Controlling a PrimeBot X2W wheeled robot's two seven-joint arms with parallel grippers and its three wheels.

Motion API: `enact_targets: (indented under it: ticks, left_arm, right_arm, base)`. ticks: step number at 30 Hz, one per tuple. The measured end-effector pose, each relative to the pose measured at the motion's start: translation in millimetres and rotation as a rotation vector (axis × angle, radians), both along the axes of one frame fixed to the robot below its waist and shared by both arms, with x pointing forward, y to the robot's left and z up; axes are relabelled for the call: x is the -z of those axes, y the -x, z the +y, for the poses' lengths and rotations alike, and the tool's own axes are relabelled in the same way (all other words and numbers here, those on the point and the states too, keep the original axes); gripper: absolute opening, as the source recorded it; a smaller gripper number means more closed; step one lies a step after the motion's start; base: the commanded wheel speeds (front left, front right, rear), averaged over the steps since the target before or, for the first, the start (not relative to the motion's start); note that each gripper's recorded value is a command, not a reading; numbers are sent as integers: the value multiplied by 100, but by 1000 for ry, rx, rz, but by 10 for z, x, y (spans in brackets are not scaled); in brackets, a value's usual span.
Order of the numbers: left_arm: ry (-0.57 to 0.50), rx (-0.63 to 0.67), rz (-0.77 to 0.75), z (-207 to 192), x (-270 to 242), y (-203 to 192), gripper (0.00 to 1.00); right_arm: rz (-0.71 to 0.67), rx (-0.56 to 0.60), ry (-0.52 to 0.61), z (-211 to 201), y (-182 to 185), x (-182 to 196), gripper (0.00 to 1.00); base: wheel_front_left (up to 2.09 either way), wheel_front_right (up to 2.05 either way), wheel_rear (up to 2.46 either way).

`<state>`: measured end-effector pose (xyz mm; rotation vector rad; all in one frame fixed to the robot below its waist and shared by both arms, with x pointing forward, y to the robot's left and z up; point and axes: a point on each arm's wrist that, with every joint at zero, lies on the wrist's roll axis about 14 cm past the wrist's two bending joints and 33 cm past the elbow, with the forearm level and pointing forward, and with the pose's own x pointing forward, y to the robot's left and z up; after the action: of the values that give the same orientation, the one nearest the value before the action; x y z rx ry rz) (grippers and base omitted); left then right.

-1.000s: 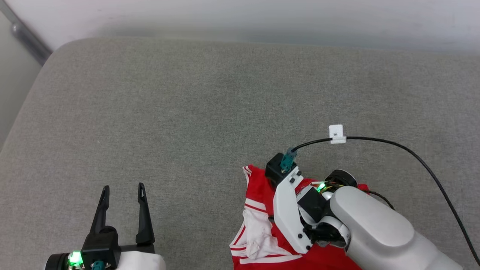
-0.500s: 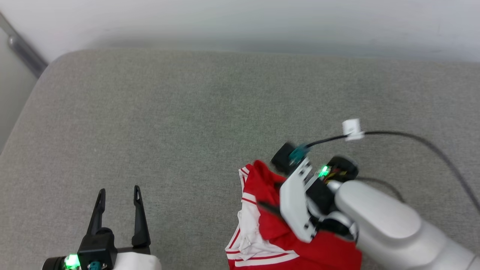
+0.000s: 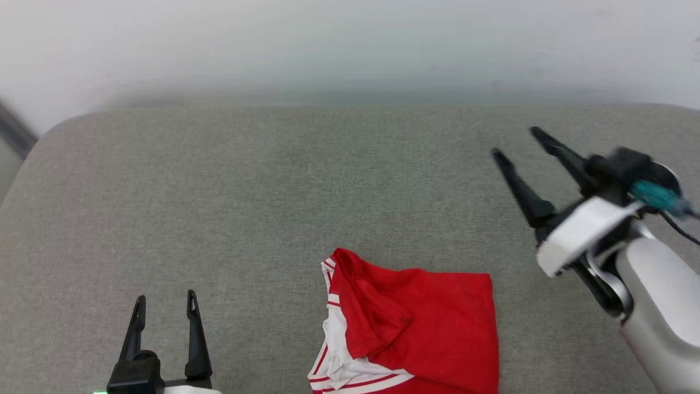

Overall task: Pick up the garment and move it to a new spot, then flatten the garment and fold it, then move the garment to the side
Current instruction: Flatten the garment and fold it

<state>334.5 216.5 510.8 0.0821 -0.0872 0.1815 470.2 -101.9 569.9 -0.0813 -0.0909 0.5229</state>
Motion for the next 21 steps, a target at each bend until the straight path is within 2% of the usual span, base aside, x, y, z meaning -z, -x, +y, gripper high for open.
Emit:
enact_targets:
  ticks: [5,12,17,21]
  left_arm:
    - [1,21,-16,-57,-46,-19,100]
    - [-3,39,-27,-95,-81,-22,100]
    - [-4,40,-34,-90,-101,-1,100]
    - [-3,42,-30,-91,-88,48,100]
  right_arm:
    - [-106,154,-31,-453,176,-32,100]
    - [-185,315,-120,-730,608,-101,100]
    - [-157,411,-159,-901,923,40,100]
    - [-118,432,-173,-900,1121,168,100]
  base:
    - [0,0,0]
    - [0,0,0]
    - [0,0,0]
    - [0,0,0]
